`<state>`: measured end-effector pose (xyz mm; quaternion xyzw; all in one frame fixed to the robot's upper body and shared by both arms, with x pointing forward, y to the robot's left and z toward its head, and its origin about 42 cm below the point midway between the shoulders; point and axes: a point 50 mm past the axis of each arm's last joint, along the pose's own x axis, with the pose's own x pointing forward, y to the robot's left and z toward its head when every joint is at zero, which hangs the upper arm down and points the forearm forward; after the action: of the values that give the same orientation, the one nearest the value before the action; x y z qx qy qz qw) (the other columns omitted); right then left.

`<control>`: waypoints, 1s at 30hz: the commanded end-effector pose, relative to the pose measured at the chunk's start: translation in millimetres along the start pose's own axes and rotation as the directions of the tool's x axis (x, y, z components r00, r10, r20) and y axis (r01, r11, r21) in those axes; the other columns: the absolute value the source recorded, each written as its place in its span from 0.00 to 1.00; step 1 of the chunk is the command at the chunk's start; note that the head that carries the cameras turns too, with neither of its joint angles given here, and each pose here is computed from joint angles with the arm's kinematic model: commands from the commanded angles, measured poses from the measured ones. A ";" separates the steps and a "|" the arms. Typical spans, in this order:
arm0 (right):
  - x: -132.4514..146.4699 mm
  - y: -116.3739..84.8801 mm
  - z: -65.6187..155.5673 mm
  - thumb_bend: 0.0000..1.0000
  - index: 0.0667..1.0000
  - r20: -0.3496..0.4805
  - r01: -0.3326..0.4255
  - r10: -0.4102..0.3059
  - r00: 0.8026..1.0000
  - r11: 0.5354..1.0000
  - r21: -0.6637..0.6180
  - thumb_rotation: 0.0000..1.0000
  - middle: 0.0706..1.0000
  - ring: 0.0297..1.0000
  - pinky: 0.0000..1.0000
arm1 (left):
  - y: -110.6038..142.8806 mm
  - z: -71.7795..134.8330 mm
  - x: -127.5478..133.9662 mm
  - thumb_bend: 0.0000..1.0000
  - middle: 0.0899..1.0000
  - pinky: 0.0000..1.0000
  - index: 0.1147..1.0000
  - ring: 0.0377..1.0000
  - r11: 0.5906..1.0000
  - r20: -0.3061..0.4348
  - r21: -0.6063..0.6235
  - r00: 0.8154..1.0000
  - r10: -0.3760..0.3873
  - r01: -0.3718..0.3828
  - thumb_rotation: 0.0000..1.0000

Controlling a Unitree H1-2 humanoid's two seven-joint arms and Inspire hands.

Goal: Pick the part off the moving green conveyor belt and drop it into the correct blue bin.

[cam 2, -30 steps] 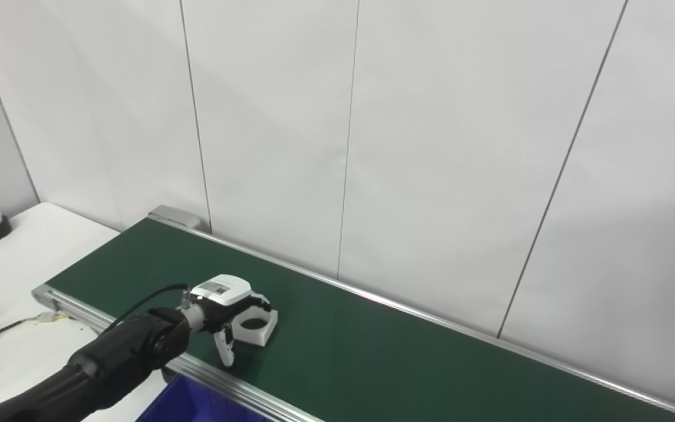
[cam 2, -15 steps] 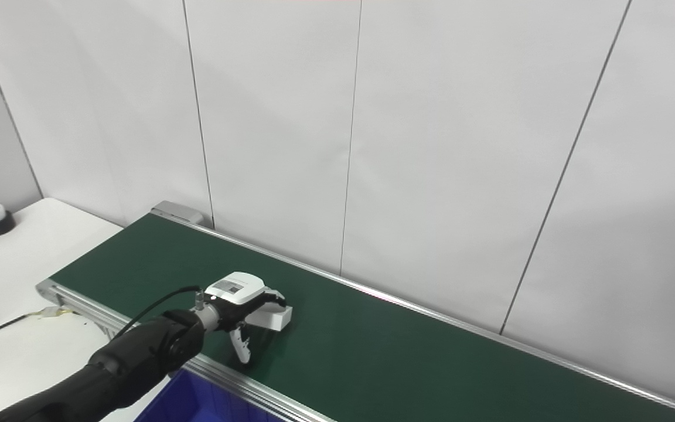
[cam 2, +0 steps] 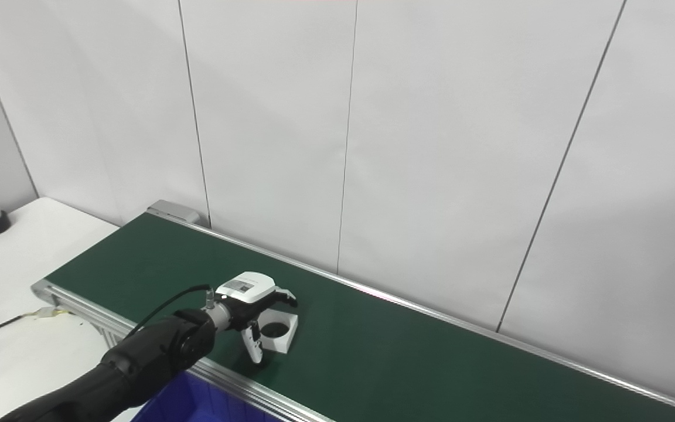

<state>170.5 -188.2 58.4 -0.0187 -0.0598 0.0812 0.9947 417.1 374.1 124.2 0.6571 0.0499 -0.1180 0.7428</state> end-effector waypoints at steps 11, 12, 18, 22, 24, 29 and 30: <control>4.1 0.8 14.7 0.58 0.96 0.099 0.001 -0.001 0.995 1.000 -0.002 0.74 0.88 0.87 0.85 | 31.2 -3.6 7.7 0.81 0.66 0.73 0.67 0.65 0.994 0.036 -0.011 0.994 0.107 -0.106 0.00; 4.0 0.3 14.7 0.58 0.96 0.100 0.001 -0.001 0.995 1.000 -0.005 0.74 0.88 0.88 0.85 | 28.2 -4.7 7.5 0.80 0.65 0.72 0.66 0.63 0.993 0.044 -0.033 0.992 0.116 -0.114 0.00; 3.2 -0.8 15.3 0.59 0.96 0.103 0.002 -0.002 0.995 1.000 0.002 0.74 0.88 0.87 0.84 | 13.9 -7.0 8.6 0.51 0.47 0.46 0.41 0.45 0.986 0.100 -0.097 0.985 0.142 -0.132 0.00; 3.4 0.1 16.5 0.59 0.96 0.106 0.003 -0.003 0.994 1.000 0.006 0.74 0.88 0.87 0.84 | 3.4 -1.2 7.6 0.50 0.47 0.44 0.40 0.43 0.985 0.116 -0.112 0.982 0.147 -0.134 0.00; 3.8 -0.1 16.6 0.58 0.96 0.109 0.000 -0.001 0.994 1.000 0.012 0.73 0.89 0.88 0.84 | -0.8 3.0 7.0 0.50 0.47 0.43 0.40 0.43 0.984 0.119 -0.112 0.981 0.151 -0.138 0.00; 3.9 -0.6 18.3 0.56 0.96 0.113 0.007 -0.009 0.994 1.000 0.015 0.71 0.89 0.88 0.84 | -16.4 22.2 7.5 0.50 0.46 0.42 0.41 0.41 0.979 0.096 -0.114 0.979 0.182 -0.171 0.00; 3.7 -0.8 18.6 0.56 0.96 0.114 0.007 -0.009 0.993 1.000 0.013 0.72 0.89 0.88 0.84 | -19.2 26.4 8.0 0.50 0.45 0.42 0.42 0.41 0.978 0.090 -0.114 0.979 0.184 -0.173 0.00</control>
<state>170.2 -188.6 63.4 -0.0126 -0.0683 0.0805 0.9943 411.5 356.6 100.4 0.6087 -0.0202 -0.0968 0.7872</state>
